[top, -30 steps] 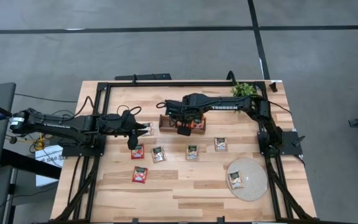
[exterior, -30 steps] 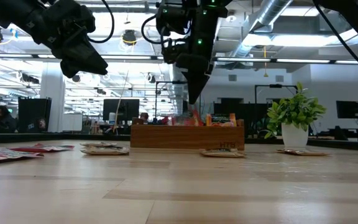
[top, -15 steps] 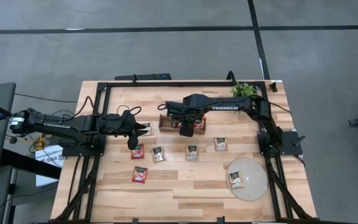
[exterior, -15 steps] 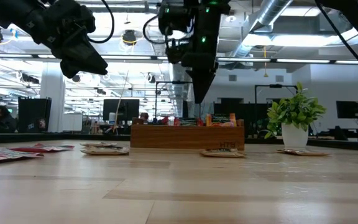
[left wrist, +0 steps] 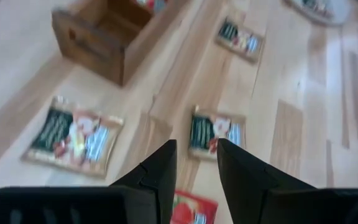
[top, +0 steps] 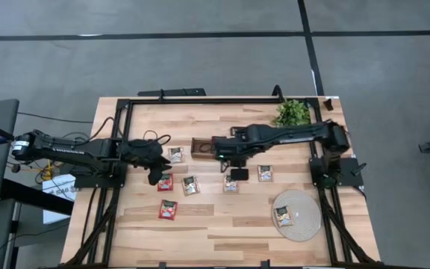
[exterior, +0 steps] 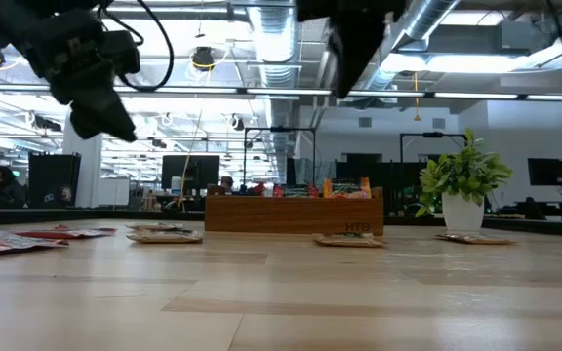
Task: Pick & Place Tea
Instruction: Put the red tea bag into the middle section of the wooden organizer
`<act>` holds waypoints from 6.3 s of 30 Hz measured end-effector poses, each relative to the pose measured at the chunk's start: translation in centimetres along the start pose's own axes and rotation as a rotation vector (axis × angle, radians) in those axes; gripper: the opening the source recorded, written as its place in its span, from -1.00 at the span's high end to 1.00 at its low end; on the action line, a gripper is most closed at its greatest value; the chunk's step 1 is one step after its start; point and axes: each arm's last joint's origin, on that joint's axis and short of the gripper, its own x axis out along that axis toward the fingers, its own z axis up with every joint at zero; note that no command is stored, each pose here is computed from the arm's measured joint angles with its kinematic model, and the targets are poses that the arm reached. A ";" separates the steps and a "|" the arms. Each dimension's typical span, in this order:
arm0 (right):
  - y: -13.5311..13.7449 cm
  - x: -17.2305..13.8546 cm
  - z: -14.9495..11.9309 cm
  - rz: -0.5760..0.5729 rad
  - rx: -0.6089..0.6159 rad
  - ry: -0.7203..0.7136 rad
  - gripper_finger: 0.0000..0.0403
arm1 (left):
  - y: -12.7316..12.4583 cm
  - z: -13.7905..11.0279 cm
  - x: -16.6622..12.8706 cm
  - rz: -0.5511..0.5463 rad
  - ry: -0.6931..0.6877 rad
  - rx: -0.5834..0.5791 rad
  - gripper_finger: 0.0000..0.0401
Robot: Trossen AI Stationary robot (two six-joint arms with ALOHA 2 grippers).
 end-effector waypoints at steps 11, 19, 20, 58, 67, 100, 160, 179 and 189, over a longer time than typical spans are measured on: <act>2.4 -1.8 -10.2 0.057 0.317 -0.280 0.49 | 0.7 -1.5 -0.1 0.075 0.159 -0.018 0.47; 2.2 -1.9 -17.1 0.047 0.477 -0.471 0.49 | 0.9 -1.9 1.1 0.117 0.234 -0.054 0.47; 2.2 -1.9 -17.8 0.053 0.488 -0.488 0.49 | 0.9 -1.9 1.4 0.119 0.246 -0.065 0.47; 2.4 1.4 -24.2 0.270 0.664 -1.082 0.49 | 1.7 -3.6 5.0 0.293 0.443 -0.071 0.47; 2.3 1.4 -24.2 0.273 0.675 -1.083 0.49 | 1.1 -2.7 4.9 0.230 0.445 0.007 0.47; 2.3 1.3 -24.2 0.291 0.701 -1.086 0.49 | 0.7 -2.2 8.2 0.266 0.680 0.159 0.48; 2.4 1.4 -24.2 0.296 0.711 -1.073 0.49 | -7.4 18.7 12.5 0.290 0.270 0.597 1.00; 2.4 1.5 -24.2 0.294 0.711 -1.067 0.49 | -3.1 19.2 16.6 0.366 0.326 0.620 1.00; 2.5 1.8 -24.1 0.284 0.704 -1.037 0.49 | -2.2 18.5 17.9 0.379 0.383 0.624 1.00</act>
